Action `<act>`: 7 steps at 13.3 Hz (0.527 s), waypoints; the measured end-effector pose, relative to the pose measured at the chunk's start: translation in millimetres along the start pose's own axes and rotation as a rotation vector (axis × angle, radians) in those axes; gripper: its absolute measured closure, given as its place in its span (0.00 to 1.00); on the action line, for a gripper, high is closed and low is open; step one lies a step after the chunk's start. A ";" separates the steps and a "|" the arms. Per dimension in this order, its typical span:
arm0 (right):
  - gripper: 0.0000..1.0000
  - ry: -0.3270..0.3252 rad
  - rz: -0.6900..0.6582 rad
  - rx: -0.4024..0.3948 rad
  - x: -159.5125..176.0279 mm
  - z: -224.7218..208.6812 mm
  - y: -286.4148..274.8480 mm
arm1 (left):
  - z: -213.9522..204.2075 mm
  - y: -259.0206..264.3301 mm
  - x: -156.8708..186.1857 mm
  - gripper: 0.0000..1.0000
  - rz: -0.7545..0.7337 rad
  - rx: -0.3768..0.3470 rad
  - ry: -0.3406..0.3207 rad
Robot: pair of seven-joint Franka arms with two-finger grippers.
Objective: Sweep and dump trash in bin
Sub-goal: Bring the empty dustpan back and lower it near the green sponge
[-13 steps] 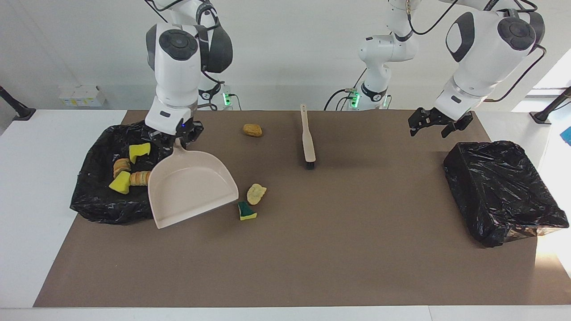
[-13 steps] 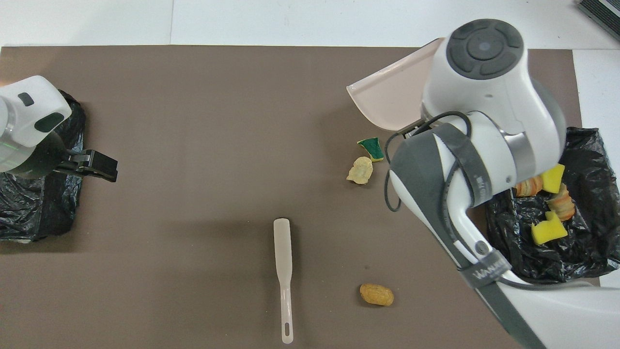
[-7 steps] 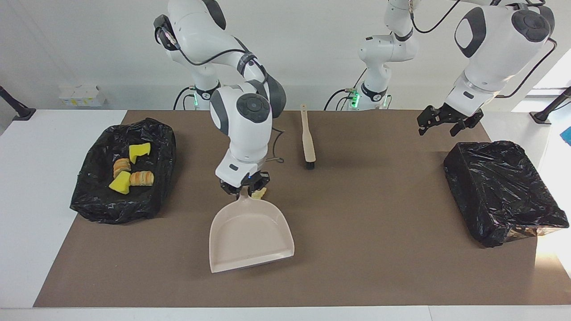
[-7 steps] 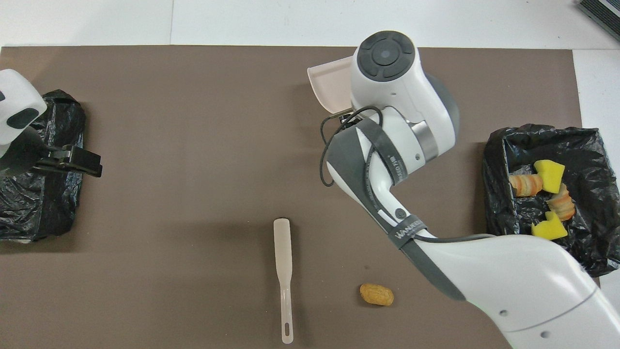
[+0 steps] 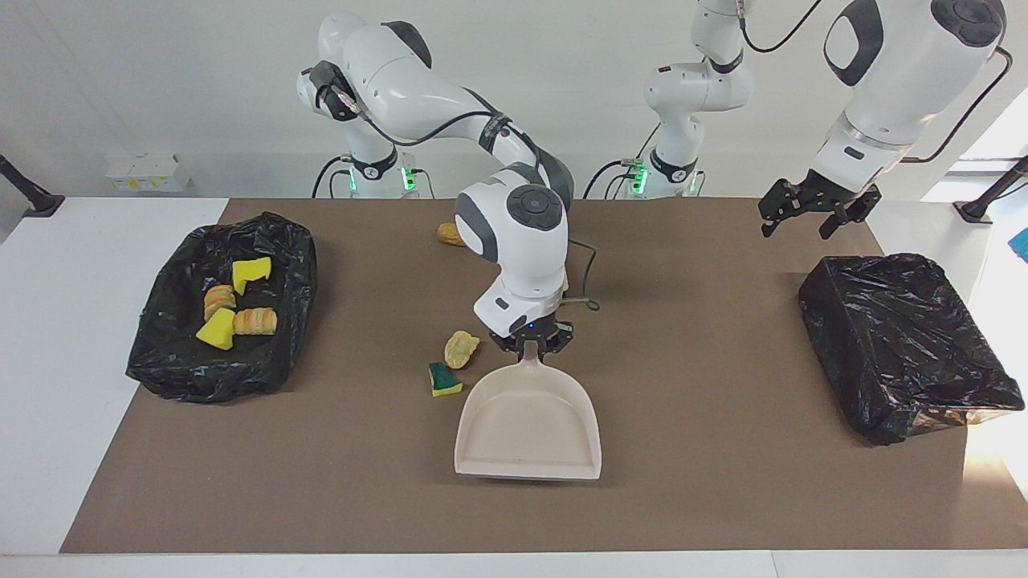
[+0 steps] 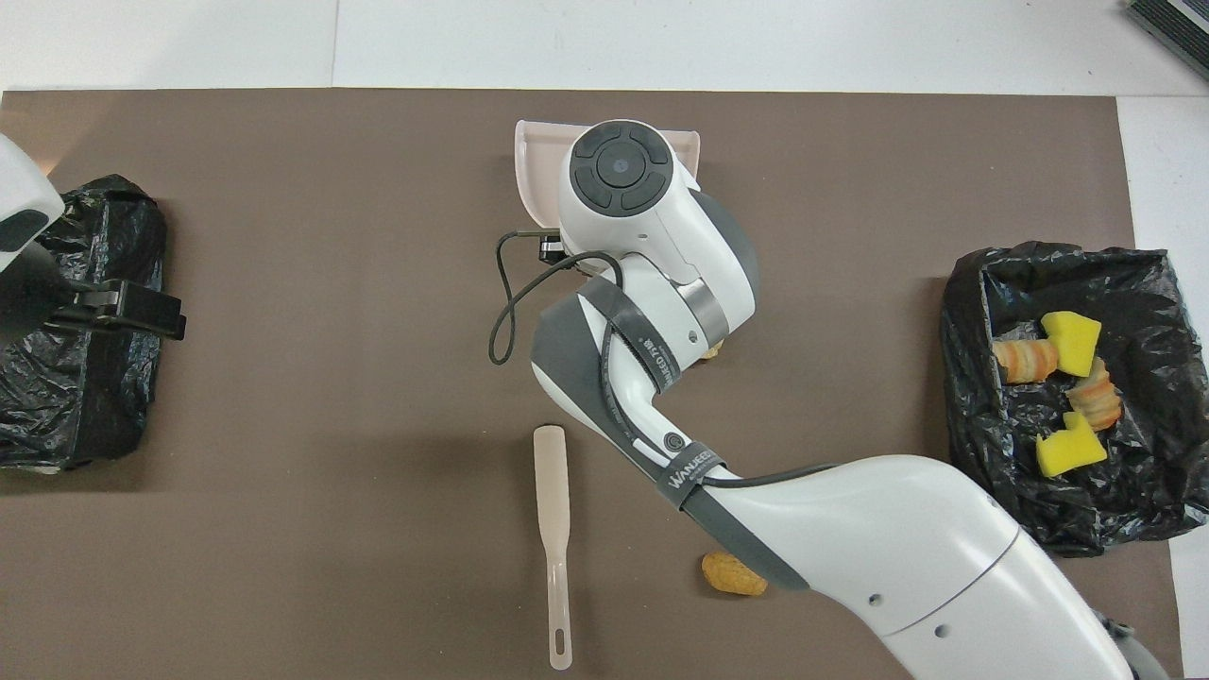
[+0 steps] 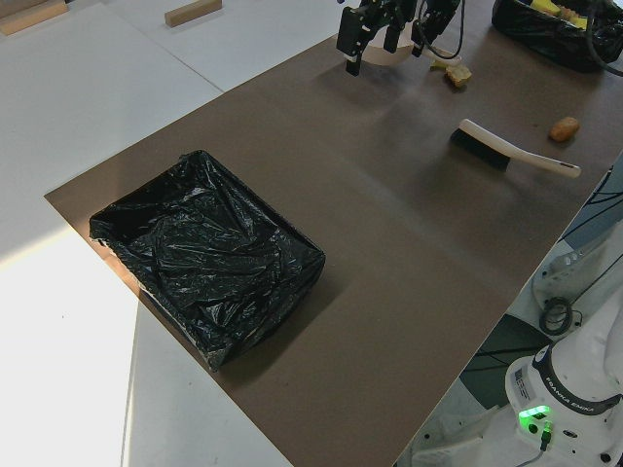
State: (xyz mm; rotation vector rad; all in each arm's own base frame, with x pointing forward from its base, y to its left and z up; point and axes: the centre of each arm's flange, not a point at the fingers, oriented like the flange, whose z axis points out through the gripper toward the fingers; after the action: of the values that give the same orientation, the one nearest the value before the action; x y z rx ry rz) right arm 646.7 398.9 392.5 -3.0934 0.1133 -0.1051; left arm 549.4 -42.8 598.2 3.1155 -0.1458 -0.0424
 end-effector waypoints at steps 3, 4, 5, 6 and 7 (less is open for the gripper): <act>0.67 -0.030 -0.044 -0.001 -22.5 19.3 -29.3 | -0.1 0.0 0.1 0.00 0.000 0.000 0.001; 0.67 -0.034 -0.052 -0.002 -27.6 24.1 -36.0 | -0.1 0.0 0.1 0.00 0.000 0.000 0.001; 0.67 -0.034 -0.054 0.000 -29.4 26.8 -38.9 | -0.1 0.0 0.1 0.00 0.000 0.000 0.001; 0.67 -0.033 -0.053 0.002 -28.7 27.5 -38.7 | -0.1 0.0 0.1 0.00 0.000 0.000 0.001; 0.67 -0.030 -0.051 0.004 -27.2 27.2 -37.5 | -0.1 0.0 0.1 0.00 0.000 0.000 0.001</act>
State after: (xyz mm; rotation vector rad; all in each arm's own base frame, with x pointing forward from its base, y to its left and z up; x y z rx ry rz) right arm 624.2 439.5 365.4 -3.0927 0.0338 -0.0611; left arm 549.5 -42.8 598.3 3.1155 -0.1457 -0.0403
